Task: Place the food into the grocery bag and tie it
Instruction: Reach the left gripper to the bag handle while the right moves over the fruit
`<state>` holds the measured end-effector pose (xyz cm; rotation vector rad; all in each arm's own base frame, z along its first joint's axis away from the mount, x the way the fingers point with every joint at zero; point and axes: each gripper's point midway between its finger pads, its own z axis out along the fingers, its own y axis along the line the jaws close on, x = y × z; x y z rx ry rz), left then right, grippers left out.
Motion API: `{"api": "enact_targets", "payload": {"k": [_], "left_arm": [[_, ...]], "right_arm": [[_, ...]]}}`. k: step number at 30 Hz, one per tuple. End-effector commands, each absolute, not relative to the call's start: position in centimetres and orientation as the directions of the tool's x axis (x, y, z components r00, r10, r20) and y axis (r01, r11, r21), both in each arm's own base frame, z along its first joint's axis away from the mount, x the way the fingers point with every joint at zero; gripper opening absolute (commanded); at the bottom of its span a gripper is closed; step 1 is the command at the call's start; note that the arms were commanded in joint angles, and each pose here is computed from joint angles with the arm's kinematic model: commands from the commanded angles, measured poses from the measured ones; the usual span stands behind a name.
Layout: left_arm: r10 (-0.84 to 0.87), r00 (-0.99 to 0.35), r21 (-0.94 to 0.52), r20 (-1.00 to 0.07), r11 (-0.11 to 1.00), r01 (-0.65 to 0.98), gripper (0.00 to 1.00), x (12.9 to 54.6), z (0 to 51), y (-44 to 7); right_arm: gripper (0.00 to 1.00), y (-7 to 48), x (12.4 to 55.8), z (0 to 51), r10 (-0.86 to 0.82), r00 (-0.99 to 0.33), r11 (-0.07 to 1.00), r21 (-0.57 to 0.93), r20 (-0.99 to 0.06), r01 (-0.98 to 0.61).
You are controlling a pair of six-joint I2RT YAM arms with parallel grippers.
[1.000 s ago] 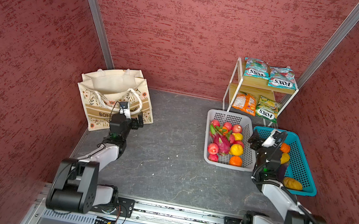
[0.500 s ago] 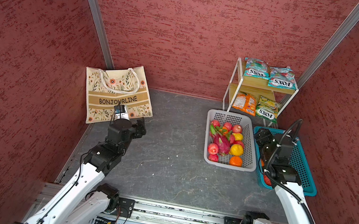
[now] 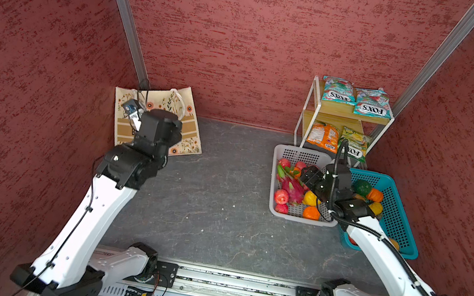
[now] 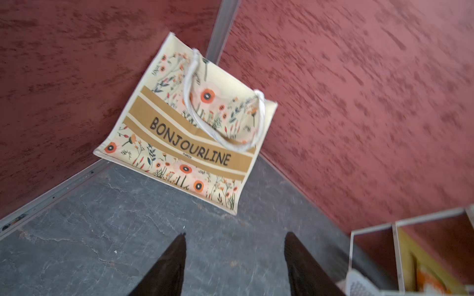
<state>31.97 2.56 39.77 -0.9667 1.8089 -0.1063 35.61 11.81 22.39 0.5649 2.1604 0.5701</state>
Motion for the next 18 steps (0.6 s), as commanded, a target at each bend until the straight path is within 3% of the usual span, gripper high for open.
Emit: {"api": "enact_targets", "payload": {"k": [1, 6, 9, 13, 16, 18], "left_arm": [[-0.79, -0.2, -0.563, -0.58, 0.566, -0.602, 0.56, 34.7, 38.7, 3.6], [-0.838, -0.119, -0.672, -0.532, 0.504, -0.542, 0.49, 40.7, 42.8, 5.0], [-0.92, -0.034, -0.778, -0.391, 0.35, -0.522, 0.48, 43.0, 42.9, 6.7], [-0.983, 0.037, -0.796, -0.181, 0.124, -0.592, 0.66, 44.7, 40.3, 9.4], [-0.989, 0.101, -0.825, -0.104, 0.03, -0.564, 0.76, 46.0, 40.0, 11.0], [-0.99, 0.13, -0.841, -0.054, -0.025, -0.541, 0.78, 47.1, 39.7, 11.9]], "right_arm": [[0.8, 14.0, 36.2, 24.3, 0.512, -0.58, 0.816, 0.569, -0.633, 0.1], [0.8, 15.4, 36.0, 24.2, 0.456, -0.602, 0.846, 0.53, -0.655, 0.064], [0.8, 15.4, 35.9, 24.1, 0.443, -0.6, 0.856, 0.514, -0.667, 0.061], [0.81, 14.9, 35.9, 23.8, 0.431, -0.59, 0.871, 0.486, -0.683, 0.072], [0.81, 14.3, 35.8, 23.4, 0.427, -0.583, 0.881, 0.464, -0.691, 0.094], [0.81, 14.0, 35.7, 23.0, 0.43, -0.58, 0.883, 0.456, -0.692, 0.11]]}}
